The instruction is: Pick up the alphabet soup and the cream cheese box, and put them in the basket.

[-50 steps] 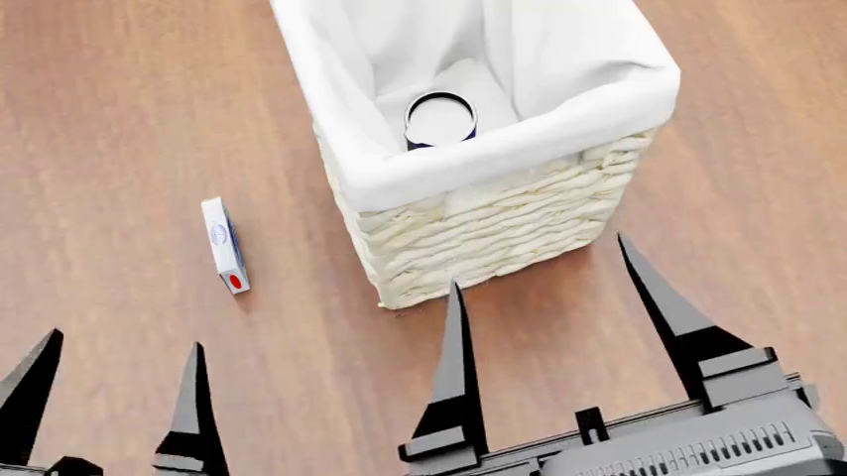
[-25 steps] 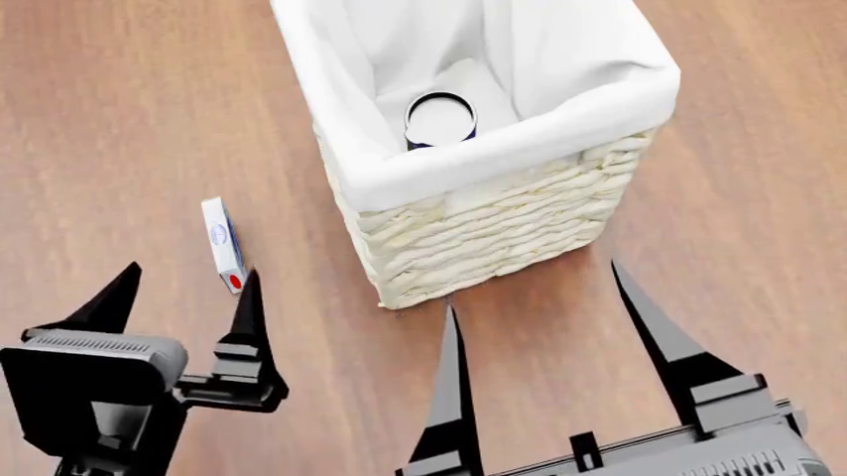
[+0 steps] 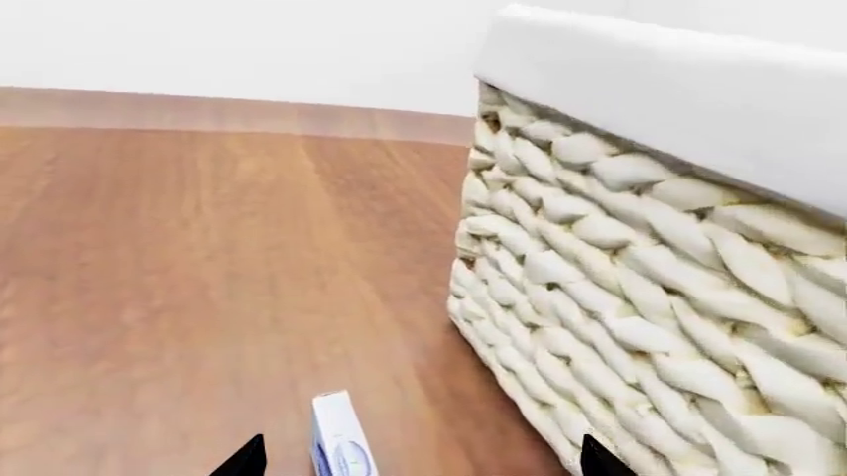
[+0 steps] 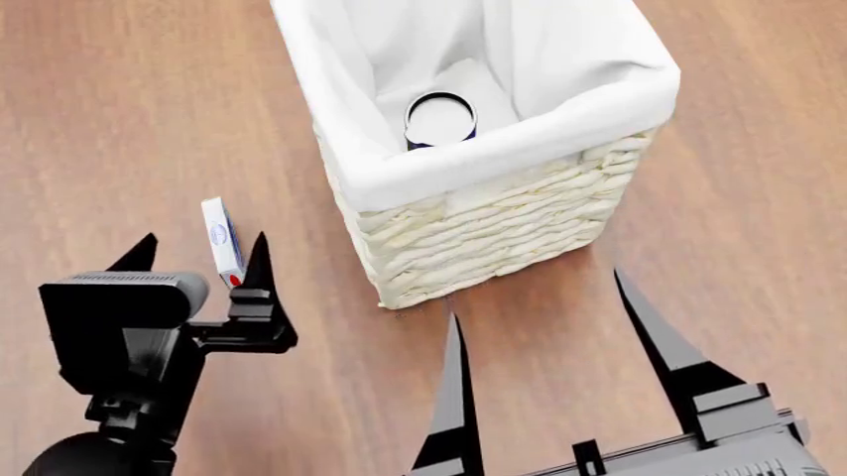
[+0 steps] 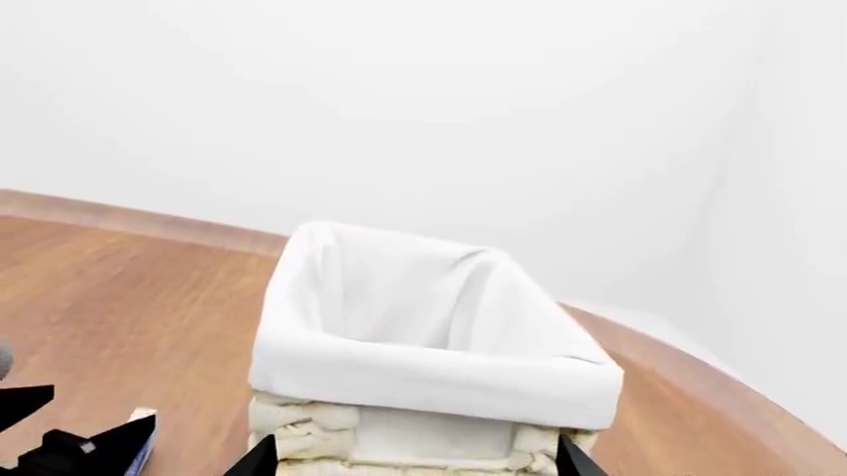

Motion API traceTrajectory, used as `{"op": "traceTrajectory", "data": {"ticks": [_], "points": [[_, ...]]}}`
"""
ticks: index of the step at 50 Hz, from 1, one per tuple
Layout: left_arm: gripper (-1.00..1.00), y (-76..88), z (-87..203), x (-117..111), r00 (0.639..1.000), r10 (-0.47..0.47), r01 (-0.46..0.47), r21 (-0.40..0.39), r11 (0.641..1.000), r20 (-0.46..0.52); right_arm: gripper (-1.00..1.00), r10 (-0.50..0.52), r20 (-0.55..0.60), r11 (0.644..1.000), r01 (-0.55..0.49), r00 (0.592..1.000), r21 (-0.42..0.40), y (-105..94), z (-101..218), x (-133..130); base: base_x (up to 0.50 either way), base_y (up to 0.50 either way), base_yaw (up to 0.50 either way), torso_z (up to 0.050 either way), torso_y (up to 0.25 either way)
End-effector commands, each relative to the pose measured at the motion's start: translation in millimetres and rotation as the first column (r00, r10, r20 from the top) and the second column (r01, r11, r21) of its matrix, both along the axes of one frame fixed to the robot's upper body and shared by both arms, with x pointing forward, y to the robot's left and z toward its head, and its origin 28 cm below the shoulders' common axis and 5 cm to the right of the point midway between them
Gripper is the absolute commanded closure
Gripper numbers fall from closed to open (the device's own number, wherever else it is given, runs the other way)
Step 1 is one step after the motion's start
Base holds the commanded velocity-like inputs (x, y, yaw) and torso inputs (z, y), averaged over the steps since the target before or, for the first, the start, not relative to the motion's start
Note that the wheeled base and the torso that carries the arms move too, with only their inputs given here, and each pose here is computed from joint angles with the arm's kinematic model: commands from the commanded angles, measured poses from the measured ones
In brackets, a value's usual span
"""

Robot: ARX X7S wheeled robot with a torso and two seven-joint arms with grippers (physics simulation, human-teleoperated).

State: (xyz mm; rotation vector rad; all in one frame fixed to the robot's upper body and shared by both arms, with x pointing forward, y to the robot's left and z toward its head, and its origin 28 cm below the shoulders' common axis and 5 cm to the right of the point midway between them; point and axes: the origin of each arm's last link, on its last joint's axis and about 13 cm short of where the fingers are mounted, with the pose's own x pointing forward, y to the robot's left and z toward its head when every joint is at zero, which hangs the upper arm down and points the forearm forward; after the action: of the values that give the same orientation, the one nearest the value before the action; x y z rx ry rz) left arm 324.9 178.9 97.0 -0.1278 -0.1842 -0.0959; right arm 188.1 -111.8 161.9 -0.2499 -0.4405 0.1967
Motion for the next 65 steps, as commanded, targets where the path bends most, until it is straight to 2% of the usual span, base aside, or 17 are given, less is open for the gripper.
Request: {"op": "traceTrajectory", "data": {"ticks": [1, 21, 48, 65], "points": [[-1.0, -0.1, -6.4, 13.6, 0.999, 0.026, -0.026, 0.013, 1.0, -0.028, -1.0, 0.001, -0.008, 1.0, -0.001, 1.0, 0.002, 0.1, -1.5, -1.7, 0.0, 0.0, 0.0, 0.0, 0.0], [-1.0, 1.1, -27.2, 19.8, 0.994, 0.069, -0.065, 0.044, 0.997, -0.085, -1.0, -0.003, -0.02, 1.0, 0.004, 1.0, 0.009, -0.2, -5.0, -2.9, 0.0, 0.0, 0.0, 0.0, 0.0], [-1.0, 1.7, -43.1, 22.9, 0.989, 0.088, -0.079, 0.084, 0.993, -0.116, -1.0, -0.009, -0.025, 1.0, 0.009, 1.0, 0.019, -1.9, -11.4, -4.4, 0.0, 0.0, 0.0, 0.0, 0.0], [-1.0, 4.7, -54.6, 32.9, 0.983, 0.122, -0.107, 0.113, 0.988, -0.137, -1.0, -0.013, -0.03, 1.0, 0.014, 0.999, 0.027, -2.9, -9.1, -5.5, 0.0, 0.0, 0.0, 0.0, 0.0]]}}
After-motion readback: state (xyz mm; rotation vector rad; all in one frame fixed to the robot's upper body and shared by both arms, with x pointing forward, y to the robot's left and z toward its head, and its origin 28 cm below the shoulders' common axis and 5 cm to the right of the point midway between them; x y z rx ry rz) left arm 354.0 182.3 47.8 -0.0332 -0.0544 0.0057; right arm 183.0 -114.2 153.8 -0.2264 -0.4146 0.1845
